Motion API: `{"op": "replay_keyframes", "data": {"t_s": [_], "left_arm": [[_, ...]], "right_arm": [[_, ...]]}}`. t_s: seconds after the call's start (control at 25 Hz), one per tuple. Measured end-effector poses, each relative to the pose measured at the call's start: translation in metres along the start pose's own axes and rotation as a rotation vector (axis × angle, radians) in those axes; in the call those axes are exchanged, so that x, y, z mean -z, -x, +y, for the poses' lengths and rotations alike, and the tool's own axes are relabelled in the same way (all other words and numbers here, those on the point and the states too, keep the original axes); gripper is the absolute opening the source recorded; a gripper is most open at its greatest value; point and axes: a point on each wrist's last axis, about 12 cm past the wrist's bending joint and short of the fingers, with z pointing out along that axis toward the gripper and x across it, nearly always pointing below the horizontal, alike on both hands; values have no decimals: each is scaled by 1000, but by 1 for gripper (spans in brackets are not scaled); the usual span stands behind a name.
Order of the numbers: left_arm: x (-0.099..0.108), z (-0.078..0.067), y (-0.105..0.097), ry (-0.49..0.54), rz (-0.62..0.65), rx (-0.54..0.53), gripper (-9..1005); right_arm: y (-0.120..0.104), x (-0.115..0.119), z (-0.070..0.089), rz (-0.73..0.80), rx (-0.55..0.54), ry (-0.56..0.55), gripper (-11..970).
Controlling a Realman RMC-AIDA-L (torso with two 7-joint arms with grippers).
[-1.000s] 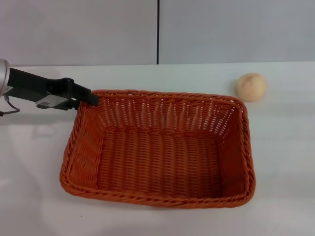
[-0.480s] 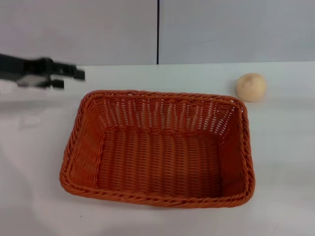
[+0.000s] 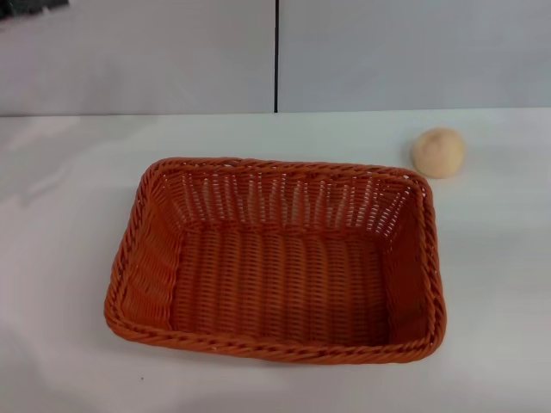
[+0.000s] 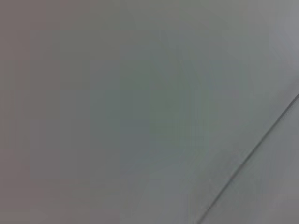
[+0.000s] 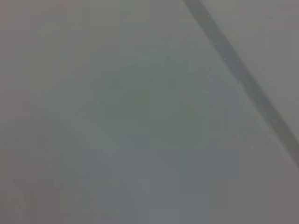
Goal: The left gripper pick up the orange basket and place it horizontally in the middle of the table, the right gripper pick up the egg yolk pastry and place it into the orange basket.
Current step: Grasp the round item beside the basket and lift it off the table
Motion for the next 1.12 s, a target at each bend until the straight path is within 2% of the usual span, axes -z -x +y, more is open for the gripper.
{"op": "replay_keyframes", "data": {"t_s": [0.08,0.12,0.16,0.28,0.32,0.36,0.4,0.44,0.52,0.56,0.6,0.88,0.92,1.08,1.12], "left_arm": [[3,-3,-5,-29,-104,-76,813],[6,-6,-12,-49,-214,-148,813],[6,-6,-12,-49,-214,-148,813],[8,-8,-22,-60,-324,-214,813],[7,-5,-28,-63,-362,-224,813],[7,-5,-28,-63,-362,-224,813],[4,-1,-37,-57,-381,-233,813],[4,-1,-37,-57,-381,-233,813],[-1,-1,-44,-60,-382,-265,813],[-1,-1,-44,-60,-382,-265,813],[-2,-2,-45,-69,-383,-278,813],[-9,-9,-49,-123,-405,-314,813],[-10,-12,-53,-152,-445,-326,813],[-12,-14,-57,-174,-467,-319,813],[-14,-15,-58,-185,-460,-318,813]], "right_arm": [[8,-9,2,119,-8,48,614],[17,-21,5,246,-22,88,614],[17,-21,5,246,-22,88,614],[28,-39,6,437,-13,119,614],[36,-52,5,543,3,110,614],[36,-52,5,543,3,110,614],[40,-67,6,653,37,99,614],[40,-67,6,653,37,99,614],[43,-94,15,806,99,103,614],[43,-94,15,806,99,103,614],[40,-110,21,885,145,102,614],[19,-142,34,1051,268,47,614],[7,-152,38,1089,303,21,614],[-10,-162,46,1120,344,10,614],[-22,-167,52,1131,366,12,614]]}}
